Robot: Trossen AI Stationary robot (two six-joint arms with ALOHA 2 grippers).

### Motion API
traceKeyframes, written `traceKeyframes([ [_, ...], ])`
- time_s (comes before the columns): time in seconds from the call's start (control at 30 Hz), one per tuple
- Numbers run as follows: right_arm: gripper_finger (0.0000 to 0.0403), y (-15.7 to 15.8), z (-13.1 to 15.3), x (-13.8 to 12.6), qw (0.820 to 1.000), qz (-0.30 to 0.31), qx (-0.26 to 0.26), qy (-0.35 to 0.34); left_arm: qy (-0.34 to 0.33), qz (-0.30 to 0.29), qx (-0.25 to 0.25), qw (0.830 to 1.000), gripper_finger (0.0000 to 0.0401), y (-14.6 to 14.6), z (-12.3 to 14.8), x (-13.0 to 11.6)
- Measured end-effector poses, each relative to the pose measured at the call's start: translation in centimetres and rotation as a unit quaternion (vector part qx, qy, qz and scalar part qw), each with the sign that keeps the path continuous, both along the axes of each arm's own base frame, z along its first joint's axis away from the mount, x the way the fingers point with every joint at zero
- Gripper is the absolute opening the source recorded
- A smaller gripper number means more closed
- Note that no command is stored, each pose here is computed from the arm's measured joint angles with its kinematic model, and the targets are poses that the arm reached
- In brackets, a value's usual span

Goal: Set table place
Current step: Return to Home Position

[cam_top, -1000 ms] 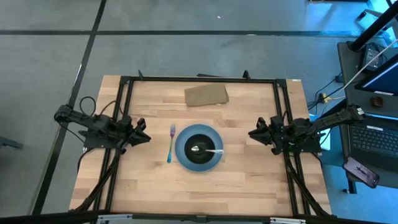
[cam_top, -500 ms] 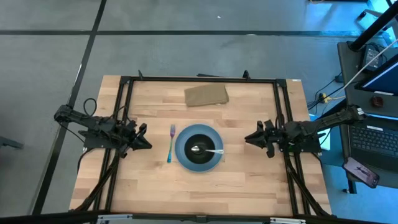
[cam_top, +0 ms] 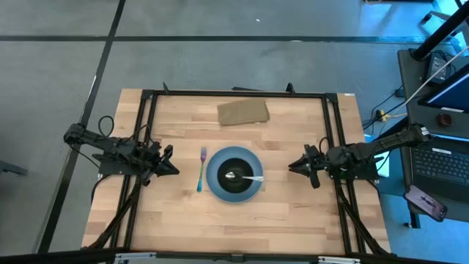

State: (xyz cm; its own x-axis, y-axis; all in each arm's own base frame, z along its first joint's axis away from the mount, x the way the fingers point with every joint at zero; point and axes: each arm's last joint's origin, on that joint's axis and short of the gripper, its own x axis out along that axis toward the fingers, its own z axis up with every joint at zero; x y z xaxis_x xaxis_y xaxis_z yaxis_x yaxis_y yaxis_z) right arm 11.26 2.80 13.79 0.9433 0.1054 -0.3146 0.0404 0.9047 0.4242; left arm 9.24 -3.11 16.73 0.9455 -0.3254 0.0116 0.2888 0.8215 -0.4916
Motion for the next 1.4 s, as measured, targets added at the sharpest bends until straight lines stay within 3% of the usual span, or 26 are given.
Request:
traceKeyframes([
  [0.33,0.0083,0.0,0.1,0.0,1.0,0.0,0.002,-0.006,0.0,0.0,0.0,1.0,0.0025,0.0,0.0,0.0],
  [0.6,0.0083,-0.3,2.0,-0.9,0.994,-0.001,0.029,-0.106,0.0,0.0,0.0,1.0,0.0043,0.0,0.0,0.0],
  [0.83,0.0083,-0.6,3.4,-1.9,0.978,0.014,-0.063,-0.199,0.0,0.001,0.0,1.0,0.0056,0.0,0.0,0.0],
  [1.03,0.0083,-0.5,3.3,-1.8,0.973,0.022,-0.116,-0.197,0.0,0.001,0.0,1.0,0.0067,0.0,0.0,0.0],
  [1.4,0.0083,-0.5,3.3,-1.8,0.98,0.014,-0.05,-0.191,0.0,0.001,0.0,1.0,0.0081,0.0,0.0,0.0],
])
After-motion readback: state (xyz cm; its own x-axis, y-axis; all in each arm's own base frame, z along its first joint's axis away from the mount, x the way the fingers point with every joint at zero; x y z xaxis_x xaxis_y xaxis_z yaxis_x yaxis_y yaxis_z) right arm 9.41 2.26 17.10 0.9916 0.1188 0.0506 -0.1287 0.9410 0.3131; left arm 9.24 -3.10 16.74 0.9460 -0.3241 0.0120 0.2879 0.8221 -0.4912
